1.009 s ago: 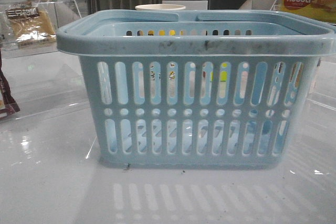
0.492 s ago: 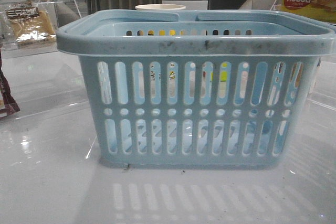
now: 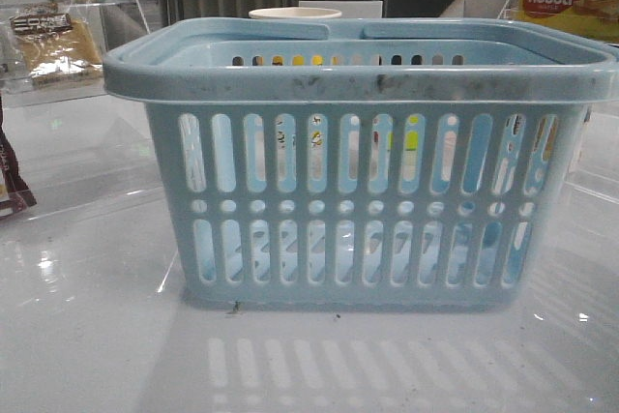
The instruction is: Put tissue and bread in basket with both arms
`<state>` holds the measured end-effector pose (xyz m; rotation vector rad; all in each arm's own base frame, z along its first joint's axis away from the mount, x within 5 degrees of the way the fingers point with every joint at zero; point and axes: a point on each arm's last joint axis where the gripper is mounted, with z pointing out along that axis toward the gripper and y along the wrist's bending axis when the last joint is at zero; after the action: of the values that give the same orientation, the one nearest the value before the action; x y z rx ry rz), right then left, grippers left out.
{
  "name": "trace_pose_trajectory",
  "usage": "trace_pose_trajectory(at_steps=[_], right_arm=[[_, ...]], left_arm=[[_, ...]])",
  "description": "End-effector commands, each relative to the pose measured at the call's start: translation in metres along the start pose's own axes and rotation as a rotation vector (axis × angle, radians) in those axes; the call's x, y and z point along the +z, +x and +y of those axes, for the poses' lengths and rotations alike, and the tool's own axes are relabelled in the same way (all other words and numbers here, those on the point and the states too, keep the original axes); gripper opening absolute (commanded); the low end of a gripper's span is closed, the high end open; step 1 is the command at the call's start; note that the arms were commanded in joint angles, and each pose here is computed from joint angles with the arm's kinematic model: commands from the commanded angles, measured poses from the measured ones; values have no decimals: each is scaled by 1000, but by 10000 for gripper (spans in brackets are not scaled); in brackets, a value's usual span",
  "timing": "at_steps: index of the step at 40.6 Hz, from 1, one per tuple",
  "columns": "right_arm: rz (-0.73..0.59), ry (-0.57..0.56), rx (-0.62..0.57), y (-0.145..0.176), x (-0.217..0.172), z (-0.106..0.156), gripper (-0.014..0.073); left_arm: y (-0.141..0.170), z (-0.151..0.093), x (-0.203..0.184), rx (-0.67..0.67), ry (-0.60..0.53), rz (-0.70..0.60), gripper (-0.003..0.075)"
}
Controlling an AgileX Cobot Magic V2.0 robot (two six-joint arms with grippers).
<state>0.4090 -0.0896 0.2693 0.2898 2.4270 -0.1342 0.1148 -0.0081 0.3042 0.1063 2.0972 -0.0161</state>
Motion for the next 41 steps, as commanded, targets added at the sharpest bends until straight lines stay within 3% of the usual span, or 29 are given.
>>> trace_pose_trajectory(at_steps=[1, 11, 19, 29, 41], right_arm=[[-147, -13, 28, -25, -51, -2, 215], [-165, -66, 81, -25, -110, 1, 215], [-280, -117, 49, -23, -179, 16, 215], [-371, -308, -98, -6, -241, 76, 215], [-274, -549, -329, 28, -247, 171, 215]], left_arm=[[-17, 0, -5, -8, 3, -105, 160], [-17, 0, -5, -8, 3, -105, 150], [-17, 0, -5, -8, 3, -105, 150], [-17, 0, -5, -8, 3, -105, 150], [-17, 0, -5, -8, 3, -105, 150]])
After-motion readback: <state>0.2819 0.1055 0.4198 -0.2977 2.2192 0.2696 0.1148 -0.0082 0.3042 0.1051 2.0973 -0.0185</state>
